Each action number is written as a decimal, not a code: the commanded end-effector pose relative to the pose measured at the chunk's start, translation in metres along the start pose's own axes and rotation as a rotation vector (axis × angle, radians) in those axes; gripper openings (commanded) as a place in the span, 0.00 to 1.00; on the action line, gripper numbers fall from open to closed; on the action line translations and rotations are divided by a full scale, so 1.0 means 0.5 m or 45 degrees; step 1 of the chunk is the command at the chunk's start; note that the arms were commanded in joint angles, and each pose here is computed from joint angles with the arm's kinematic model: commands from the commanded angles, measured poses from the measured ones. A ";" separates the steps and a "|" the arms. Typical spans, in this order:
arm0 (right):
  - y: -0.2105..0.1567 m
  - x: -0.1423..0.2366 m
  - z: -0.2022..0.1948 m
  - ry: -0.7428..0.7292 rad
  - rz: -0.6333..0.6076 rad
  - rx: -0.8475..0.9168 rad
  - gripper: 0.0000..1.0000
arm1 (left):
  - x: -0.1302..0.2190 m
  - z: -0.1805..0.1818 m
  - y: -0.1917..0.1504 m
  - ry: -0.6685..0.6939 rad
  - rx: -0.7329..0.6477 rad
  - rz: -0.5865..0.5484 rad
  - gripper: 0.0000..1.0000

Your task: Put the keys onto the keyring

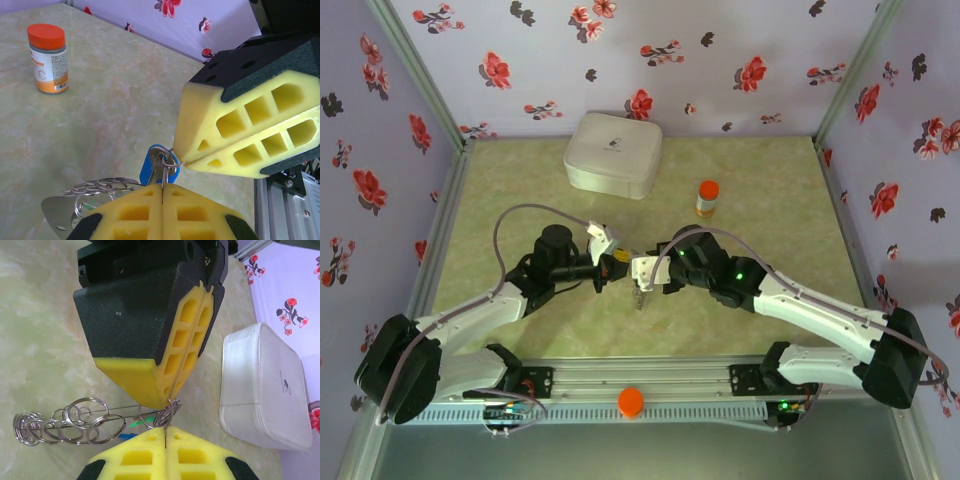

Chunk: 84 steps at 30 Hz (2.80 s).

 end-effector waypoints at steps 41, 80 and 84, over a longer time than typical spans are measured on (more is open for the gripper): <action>0.039 0.054 0.042 0.054 -0.122 -0.123 0.35 | 0.028 -0.039 0.066 -0.138 -0.230 -0.407 0.00; 0.022 0.059 -0.008 -0.274 -0.207 -0.448 0.19 | 0.033 -0.043 0.062 -0.128 -0.316 -0.422 0.00; 0.023 0.059 -0.007 -0.268 -0.204 -0.438 0.17 | 0.033 -0.043 0.064 -0.129 -0.311 -0.425 0.00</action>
Point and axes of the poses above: each hand's point on the last joint's axis, 136 mm out from that joint toward the fingers, its own x axis back along the fingers, its own z axis along the line the jaws close on, y = z × x, the point moved 5 cm from there along x, back along the fingers, and after that the axes turned 6 degrees about x, right-handed, at the moved point
